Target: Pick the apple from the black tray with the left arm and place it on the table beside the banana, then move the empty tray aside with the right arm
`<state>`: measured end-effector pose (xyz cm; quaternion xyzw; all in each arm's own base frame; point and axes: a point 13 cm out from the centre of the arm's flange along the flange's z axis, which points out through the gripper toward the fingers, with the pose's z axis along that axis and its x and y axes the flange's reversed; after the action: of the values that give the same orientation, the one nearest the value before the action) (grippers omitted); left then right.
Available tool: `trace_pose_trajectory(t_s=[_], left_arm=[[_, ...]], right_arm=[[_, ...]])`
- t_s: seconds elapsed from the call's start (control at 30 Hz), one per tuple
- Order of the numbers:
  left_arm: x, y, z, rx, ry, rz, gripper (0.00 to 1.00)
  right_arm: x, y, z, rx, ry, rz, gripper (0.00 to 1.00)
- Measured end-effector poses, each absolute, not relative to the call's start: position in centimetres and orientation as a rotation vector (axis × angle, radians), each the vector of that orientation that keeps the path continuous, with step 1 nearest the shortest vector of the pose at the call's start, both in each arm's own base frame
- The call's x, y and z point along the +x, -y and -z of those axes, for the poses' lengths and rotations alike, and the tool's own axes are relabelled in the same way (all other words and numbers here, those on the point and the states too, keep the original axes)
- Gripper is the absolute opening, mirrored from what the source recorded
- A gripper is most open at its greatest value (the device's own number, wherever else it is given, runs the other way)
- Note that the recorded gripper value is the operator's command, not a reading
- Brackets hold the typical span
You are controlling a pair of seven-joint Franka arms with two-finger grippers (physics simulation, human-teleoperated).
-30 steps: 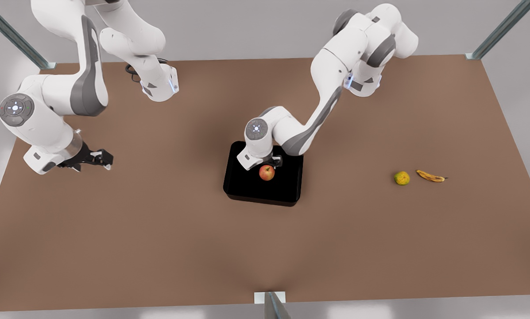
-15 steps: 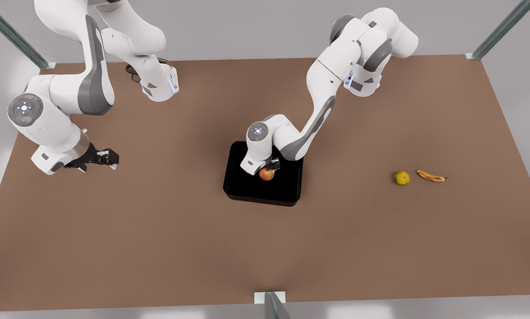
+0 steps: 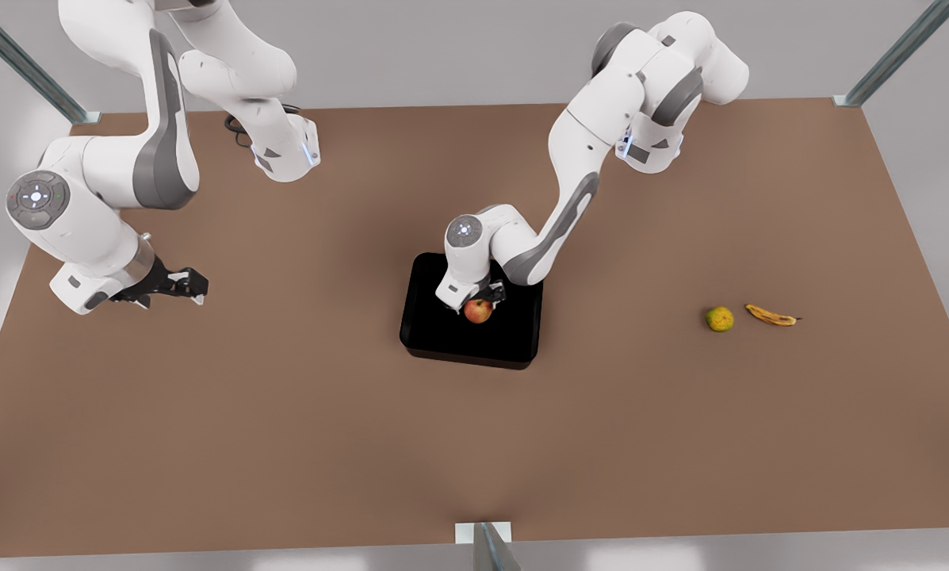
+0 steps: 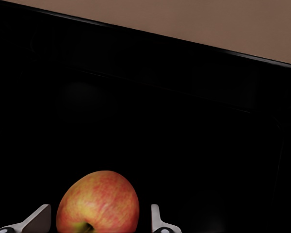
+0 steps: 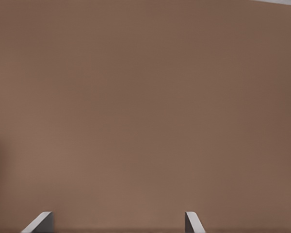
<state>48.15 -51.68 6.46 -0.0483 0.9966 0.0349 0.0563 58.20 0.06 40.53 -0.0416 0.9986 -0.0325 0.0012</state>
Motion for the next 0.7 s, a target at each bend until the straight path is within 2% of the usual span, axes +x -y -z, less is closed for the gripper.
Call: trace_pose_trajectory(t_s=[0.27,0.33,0.4,0.5,0.7], left_arm=[[48.0,51.1,-5.3,-0.150,-3.022,-0.131,0.99],[48.1,51.0,-5.0,-0.157,-3.023,-0.130,0.79],[48.2,50.9,-4.9,-0.168,-3.023,-0.125,0.72],[48.4,51.0,-5.1,-0.180,-3.019,-0.115,0.73],[50.0,49.6,-10.9,-0.230,-2.993,-0.143,0.73]], right_arm=[[58.2,-0.6,-40.5,-0.146,-3.134,0.102,1.00],[58.2,-0.6,-40.5,-0.147,-3.134,0.102,1.00],[58.2,-0.6,-40.5,-0.147,-3.134,0.102,1.00],[58.2,-0.5,-40.5,-0.145,-3.135,0.102,1.00],[58.2,-0.3,-40.4,-0.140,-3.136,0.101,1.00]])
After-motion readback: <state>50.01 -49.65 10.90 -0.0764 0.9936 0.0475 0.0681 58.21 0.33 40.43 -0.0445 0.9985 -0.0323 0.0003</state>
